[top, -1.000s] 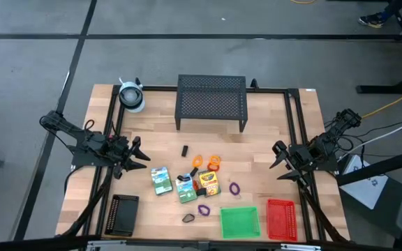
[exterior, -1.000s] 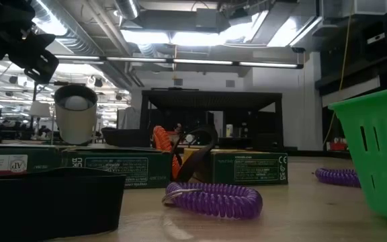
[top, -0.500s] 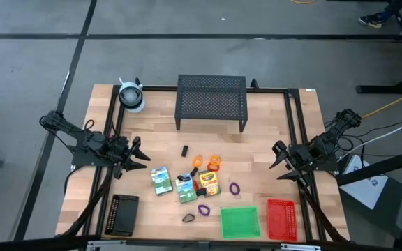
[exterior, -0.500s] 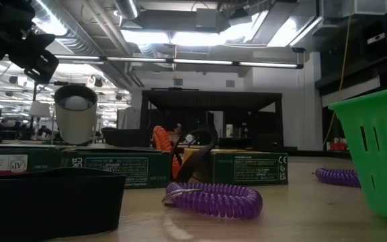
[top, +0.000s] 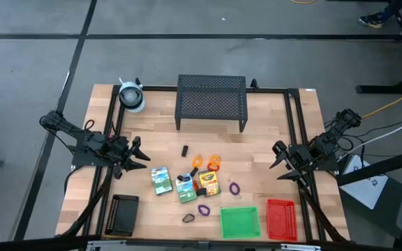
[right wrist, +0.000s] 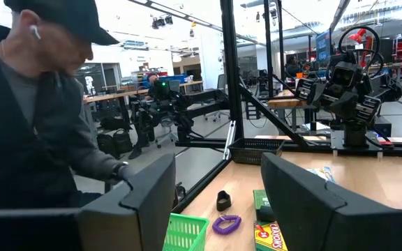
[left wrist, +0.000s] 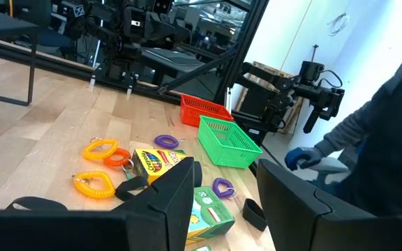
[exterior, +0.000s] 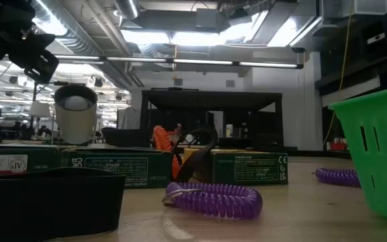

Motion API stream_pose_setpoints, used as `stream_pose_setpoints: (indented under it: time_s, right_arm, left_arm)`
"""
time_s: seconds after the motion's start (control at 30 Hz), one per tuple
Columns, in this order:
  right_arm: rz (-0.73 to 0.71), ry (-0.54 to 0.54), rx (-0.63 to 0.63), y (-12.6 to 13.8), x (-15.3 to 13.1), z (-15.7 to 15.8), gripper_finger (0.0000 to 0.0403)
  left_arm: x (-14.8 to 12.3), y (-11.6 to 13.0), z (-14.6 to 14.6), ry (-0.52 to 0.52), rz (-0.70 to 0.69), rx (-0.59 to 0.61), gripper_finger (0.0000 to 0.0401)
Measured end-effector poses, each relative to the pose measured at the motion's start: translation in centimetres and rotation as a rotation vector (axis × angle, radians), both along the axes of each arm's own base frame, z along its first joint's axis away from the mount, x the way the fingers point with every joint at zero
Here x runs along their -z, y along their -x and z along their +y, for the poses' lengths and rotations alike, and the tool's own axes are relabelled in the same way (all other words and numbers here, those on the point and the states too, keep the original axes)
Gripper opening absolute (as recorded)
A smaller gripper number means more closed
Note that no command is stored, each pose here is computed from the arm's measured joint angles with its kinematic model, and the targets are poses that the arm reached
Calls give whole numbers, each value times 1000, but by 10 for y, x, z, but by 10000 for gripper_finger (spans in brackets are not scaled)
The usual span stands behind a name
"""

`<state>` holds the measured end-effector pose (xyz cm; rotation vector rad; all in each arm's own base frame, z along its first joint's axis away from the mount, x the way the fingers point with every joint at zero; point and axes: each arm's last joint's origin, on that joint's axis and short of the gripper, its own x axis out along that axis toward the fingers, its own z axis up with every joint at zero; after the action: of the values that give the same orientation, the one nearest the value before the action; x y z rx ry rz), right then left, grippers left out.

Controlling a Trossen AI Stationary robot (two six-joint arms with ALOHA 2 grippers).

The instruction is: Pick & Place Office Desk Supplies

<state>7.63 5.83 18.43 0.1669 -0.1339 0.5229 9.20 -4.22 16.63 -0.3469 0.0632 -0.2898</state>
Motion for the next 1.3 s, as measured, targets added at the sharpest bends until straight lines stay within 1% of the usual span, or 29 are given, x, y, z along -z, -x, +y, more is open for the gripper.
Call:
stream_pose_setpoints:
  time_s: [0.7,0.77,0.9,1.1,1.17,1.2,1.3]
  right_arm:
    - [0,0,0,0,0,0,215]
    - [0,0,0,0,0,0,215]
    - [0,0,0,0,0,0,215]
    - [0,0,0,0,0,0,215]
    - [0,0,0,0,0,0,215]
    - [0,0,0,0,0,0,215]
    - [-6,-6,7,0,-1,0,215]
  left_arm:
    - [0,0,0,0,-2,-6,155]
    - [-1,0,1,0,-6,-49,155]
    - [-4,-1,5,13,-33,-193,155]
    - [-10,-1,7,91,-86,-248,155]
    - [-13,-1,7,125,-106,-245,155]
    - [-13,-1,7,125,-107,-227,155]
    - [-12,-1,5,92,-103,-173,155]
